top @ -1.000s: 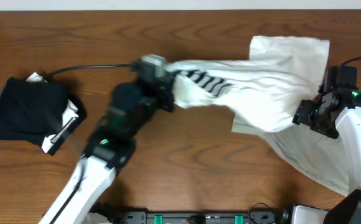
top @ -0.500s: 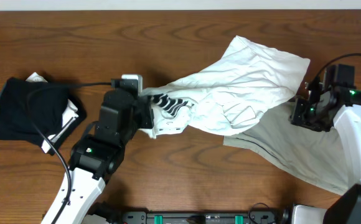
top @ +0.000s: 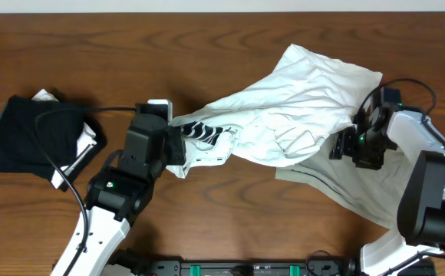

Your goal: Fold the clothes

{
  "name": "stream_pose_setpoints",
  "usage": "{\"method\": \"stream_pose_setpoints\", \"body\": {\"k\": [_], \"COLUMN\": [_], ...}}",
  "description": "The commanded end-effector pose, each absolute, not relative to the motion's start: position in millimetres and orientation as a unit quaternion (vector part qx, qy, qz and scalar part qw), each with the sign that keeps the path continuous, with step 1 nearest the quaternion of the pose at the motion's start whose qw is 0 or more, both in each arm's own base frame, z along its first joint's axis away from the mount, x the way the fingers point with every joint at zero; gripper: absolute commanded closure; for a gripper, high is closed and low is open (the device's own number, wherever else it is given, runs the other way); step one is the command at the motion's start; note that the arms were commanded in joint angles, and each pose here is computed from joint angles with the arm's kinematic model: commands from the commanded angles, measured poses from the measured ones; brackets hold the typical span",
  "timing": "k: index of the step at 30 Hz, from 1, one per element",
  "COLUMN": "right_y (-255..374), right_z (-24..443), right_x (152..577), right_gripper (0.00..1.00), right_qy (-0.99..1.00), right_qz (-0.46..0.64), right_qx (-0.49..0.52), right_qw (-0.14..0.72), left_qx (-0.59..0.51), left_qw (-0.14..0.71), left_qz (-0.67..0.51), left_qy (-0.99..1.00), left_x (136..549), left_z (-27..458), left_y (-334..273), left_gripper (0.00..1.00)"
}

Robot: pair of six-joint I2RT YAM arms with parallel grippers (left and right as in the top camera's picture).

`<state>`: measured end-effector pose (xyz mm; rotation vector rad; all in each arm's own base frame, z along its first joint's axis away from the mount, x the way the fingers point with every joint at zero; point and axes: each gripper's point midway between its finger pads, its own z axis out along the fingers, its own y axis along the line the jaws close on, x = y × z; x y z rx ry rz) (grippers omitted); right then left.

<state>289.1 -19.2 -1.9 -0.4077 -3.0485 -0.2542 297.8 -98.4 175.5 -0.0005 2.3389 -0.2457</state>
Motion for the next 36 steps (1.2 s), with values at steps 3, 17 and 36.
{"method": "stream_pose_setpoints", "body": {"k": [3, 17, 36], "right_y": [-35, -44, -184], "right_z": [-45, -82, 125], "right_x": [269, 253, 310], "right_gripper": [0.2, 0.99, 0.99], "right_qy": [-0.989, -0.981, -0.893], "right_qz": [-0.017, 0.055, 0.11], "right_qx": [-0.121, -0.126, -0.395], "right_qw": [0.088, 0.136, -0.184], "left_qx": [-0.01, -0.01, -0.01], "left_qw": [0.392, 0.392, 0.391], "left_qz": [-0.088, -0.088, -0.088], "left_qy": [0.916, 0.916, 0.916], "left_x": [301, 301, 301], "left_z": [180, 180, 180], "left_y": [-94, -94, -94], "left_gripper": [0.93, 0.88, 0.88]}}
